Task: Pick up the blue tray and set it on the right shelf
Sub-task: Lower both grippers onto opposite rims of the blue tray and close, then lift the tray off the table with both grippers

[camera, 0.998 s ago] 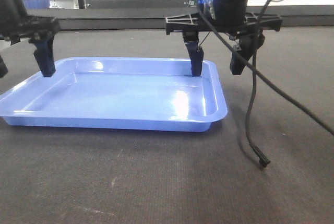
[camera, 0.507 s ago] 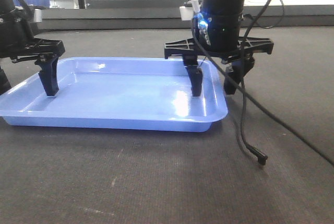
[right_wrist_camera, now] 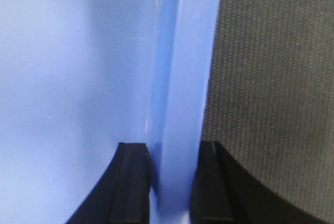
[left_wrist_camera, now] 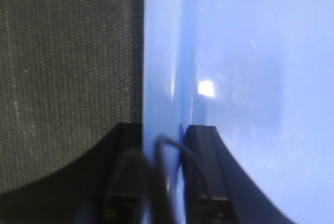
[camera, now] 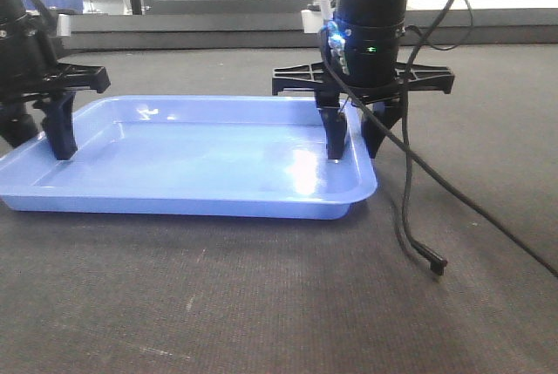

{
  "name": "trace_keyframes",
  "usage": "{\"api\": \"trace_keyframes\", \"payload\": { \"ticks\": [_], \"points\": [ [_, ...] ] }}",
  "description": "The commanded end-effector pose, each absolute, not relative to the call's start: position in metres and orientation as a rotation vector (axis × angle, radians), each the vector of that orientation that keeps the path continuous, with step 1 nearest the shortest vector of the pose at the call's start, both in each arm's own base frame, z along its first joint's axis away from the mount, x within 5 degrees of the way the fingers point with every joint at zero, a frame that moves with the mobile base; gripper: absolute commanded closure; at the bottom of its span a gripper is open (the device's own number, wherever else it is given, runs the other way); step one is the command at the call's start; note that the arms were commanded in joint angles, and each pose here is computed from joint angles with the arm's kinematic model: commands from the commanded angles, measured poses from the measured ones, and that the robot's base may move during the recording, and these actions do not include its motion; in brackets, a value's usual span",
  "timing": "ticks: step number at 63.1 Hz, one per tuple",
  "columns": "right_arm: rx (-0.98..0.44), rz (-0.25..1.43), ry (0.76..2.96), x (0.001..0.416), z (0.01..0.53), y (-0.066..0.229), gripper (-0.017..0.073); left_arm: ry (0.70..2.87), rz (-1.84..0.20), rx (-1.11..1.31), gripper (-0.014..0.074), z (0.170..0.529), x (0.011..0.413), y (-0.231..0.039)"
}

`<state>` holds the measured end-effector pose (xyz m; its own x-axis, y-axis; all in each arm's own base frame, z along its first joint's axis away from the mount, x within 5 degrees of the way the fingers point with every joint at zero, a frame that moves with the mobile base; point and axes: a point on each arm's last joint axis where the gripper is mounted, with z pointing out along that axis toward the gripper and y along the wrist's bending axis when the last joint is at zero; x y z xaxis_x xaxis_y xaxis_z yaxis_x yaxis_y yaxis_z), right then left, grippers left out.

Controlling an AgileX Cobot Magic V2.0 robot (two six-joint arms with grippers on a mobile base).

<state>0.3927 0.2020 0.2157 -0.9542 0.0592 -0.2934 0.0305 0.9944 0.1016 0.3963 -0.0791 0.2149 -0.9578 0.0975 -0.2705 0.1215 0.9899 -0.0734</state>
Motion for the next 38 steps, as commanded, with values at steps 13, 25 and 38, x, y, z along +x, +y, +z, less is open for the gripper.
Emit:
{"api": "trace_keyframes", "payload": {
  "ticks": [13,25,38],
  "points": [
    [0.022,0.131,2.707,0.381,0.278,0.189,0.0536,2.754,-0.162,0.154,0.0635,0.272,0.381,-0.077],
    [0.005,0.108,2.643,0.362,0.321,0.175,0.0536,2.682,-0.192,0.182,0.0635,0.315,0.356,-0.081],
    [-0.018,0.108,2.601,0.335,0.362,0.160,0.0536,2.659,-0.230,0.265,0.0635,0.346,0.323,-0.102]
  ]
}}
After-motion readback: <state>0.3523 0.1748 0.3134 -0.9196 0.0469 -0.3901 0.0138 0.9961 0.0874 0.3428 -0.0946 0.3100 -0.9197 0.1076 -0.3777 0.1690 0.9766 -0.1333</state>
